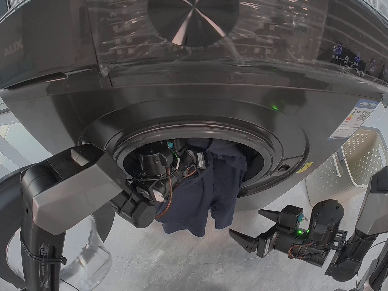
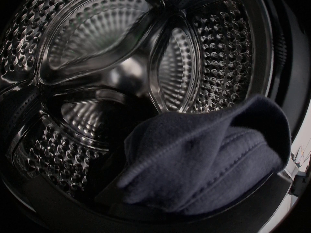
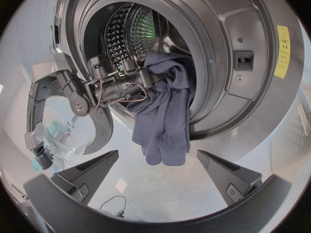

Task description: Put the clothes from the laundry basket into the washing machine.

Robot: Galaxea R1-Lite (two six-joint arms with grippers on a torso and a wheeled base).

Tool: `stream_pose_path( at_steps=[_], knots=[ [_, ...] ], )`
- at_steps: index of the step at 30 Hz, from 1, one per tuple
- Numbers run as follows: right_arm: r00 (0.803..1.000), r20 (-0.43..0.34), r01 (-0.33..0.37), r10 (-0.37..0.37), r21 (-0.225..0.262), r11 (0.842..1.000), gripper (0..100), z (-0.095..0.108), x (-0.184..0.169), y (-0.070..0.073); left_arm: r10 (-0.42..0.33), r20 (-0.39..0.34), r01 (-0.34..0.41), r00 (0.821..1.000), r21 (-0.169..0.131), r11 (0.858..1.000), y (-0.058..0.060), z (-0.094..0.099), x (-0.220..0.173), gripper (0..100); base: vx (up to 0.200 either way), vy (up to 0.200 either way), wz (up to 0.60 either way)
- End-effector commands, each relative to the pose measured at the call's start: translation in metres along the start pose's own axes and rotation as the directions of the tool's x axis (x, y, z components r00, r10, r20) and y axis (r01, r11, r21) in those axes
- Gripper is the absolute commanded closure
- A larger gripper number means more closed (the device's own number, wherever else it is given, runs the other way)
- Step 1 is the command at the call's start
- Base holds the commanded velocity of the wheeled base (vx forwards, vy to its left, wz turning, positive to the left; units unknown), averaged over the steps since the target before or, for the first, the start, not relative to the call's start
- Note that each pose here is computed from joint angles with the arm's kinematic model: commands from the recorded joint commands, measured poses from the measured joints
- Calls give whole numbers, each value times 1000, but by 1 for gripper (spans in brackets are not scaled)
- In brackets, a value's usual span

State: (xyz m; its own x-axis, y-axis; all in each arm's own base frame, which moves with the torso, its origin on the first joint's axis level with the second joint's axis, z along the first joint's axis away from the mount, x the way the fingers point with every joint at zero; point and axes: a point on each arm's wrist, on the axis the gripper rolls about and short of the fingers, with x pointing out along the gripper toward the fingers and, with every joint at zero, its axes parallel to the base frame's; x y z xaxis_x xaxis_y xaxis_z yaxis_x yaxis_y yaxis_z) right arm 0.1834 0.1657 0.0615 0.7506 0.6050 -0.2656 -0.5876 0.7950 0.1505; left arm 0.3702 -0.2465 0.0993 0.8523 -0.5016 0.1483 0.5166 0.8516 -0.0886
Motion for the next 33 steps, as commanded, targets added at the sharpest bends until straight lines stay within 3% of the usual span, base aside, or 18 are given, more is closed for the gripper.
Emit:
stream_pose_path(
  at_steps=[1,8,15,23,24,27,33],
  knots=[
    [1000,-29,-3,3,-4,1000,0,-6,-1,1,35,55,-35,998,-2,999,10,10,21,100,0,0,0],
    [1000,-29,-1,1,-4,1000,0,-6,-1,1,107,126,-107,986,-11,994,16,35,41,100,0,0,0],
    [1000,-26,-3,3,-4,1000,0,-5,0,1,119,168,-117,979,-19,993,16,39,54,100,0,0,0],
    [1000,-21,-3,3,-3,1000,0,-5,1,1,120,156,-116,980,-31,993,16,38,55,100,0,0,0],
    [1000,-20,-3,3,-3,1000,0,-4,1,1,120,154,-116,981,-34,993,16,38,54,0,0,0,0],
    [1000,-20,-3,3,-3,1000,0,-4,1,1,115,109,-112,987,-38,993,12,31,46,0,0,0,0],
    [1000,-23,-2,2,-2,1000,0,-5,2,1,77,-75,-79,994,-22,997,1,25,9,0,0,0,0]
  ],
)
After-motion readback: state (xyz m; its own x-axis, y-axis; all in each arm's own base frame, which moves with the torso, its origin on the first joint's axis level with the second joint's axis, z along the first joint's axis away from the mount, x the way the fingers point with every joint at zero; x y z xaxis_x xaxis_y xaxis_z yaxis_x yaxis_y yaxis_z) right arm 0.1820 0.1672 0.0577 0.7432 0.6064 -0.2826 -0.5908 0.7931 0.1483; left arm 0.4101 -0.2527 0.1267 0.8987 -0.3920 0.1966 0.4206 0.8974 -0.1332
